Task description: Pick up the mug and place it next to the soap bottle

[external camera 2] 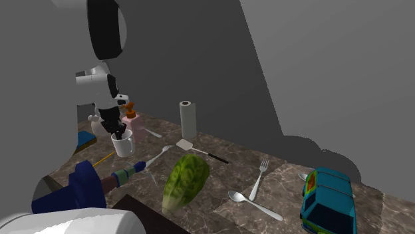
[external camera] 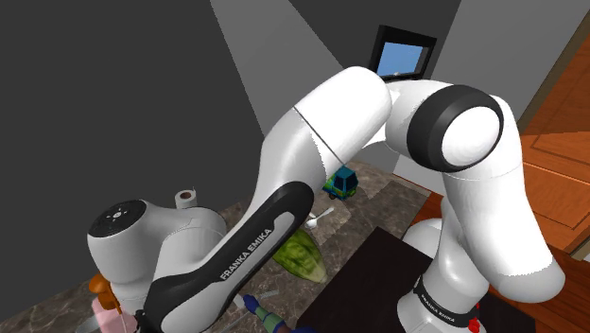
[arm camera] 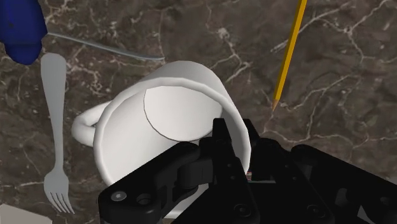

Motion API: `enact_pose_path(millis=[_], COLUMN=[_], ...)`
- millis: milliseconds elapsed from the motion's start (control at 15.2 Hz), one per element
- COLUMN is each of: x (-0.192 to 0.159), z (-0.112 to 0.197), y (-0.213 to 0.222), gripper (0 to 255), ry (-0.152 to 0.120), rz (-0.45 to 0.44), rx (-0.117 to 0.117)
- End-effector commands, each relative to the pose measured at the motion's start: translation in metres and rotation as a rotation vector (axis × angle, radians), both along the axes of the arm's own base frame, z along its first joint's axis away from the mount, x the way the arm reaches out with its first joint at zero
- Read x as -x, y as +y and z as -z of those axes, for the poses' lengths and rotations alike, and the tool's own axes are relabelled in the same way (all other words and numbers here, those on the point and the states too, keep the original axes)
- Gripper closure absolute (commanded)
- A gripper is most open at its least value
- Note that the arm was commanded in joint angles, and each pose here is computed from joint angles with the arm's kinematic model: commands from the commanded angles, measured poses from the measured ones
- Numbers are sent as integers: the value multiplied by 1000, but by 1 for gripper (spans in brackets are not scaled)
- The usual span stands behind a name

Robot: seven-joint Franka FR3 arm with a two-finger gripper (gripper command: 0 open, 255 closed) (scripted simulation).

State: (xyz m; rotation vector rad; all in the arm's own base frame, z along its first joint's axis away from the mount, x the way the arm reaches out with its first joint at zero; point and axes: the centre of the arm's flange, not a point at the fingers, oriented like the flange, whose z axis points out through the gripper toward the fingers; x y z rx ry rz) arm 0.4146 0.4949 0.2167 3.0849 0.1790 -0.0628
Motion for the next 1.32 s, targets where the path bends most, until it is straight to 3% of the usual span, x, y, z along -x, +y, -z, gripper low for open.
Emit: enact_pose_path(millis=[0,198,726,792,1122,1254], x=[1,1,1,2,1,0], z=[10,27,27,27,27,1], y=[0,0,0,0,0,1], gripper=[255,255,255,0,0,0], ry=[0,0,0,0,0,0], rz=[0,0,0,0,0,0], rx=[0,0,0,0,0,0])
